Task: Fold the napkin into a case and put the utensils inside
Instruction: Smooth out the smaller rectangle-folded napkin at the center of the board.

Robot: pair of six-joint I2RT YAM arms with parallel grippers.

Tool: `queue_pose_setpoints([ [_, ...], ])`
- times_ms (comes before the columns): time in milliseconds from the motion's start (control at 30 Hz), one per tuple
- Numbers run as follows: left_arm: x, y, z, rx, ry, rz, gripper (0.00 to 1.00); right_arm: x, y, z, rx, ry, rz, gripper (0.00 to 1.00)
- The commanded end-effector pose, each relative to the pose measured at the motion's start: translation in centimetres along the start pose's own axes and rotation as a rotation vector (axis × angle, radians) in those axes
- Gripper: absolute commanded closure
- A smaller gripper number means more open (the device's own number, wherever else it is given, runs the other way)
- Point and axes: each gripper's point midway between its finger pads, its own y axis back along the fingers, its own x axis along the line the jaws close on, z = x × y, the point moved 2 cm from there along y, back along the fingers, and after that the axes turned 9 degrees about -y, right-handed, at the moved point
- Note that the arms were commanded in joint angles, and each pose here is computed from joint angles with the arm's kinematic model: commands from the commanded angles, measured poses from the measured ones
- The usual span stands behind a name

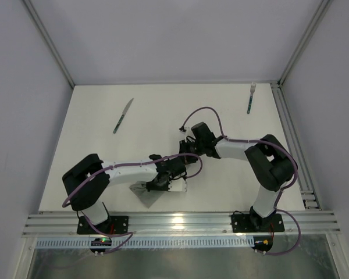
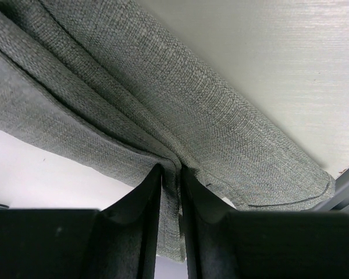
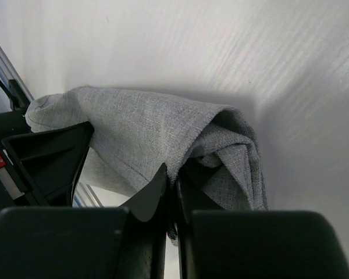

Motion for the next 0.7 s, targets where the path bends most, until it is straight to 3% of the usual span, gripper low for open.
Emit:
queue_pose_setpoints([
  [0,0.6,1.2,0.4,-0.039,0.022,0.046,0.77,0.8,0.2,1.9,-0.058,-0.002,0.060,0.94],
  [233,1.5,5.9,1.6,-0.123,0.061,0.046,0.44,-0.2,0.5,2.5,-0.090,-0.037,0.080,0.97],
  [333,1.7,8.0,1.7,-0.164,0.062,0.062,0.37,-0.3,0.4,2.5,-0.095,-0.040,0.083,0.97],
  [500,0.2,9.1,2.9,-0.207,-0.006,0.060,0.36,-0.2,0.3,2.5,-0.111,-0.040,0.098,0.97],
  [667,-4.7,6.0,4.0,-0.137,-0.127,-0.039,0.40,-0.1,0.5,2.7,-0.128,-0.032,0.106,0.97],
])
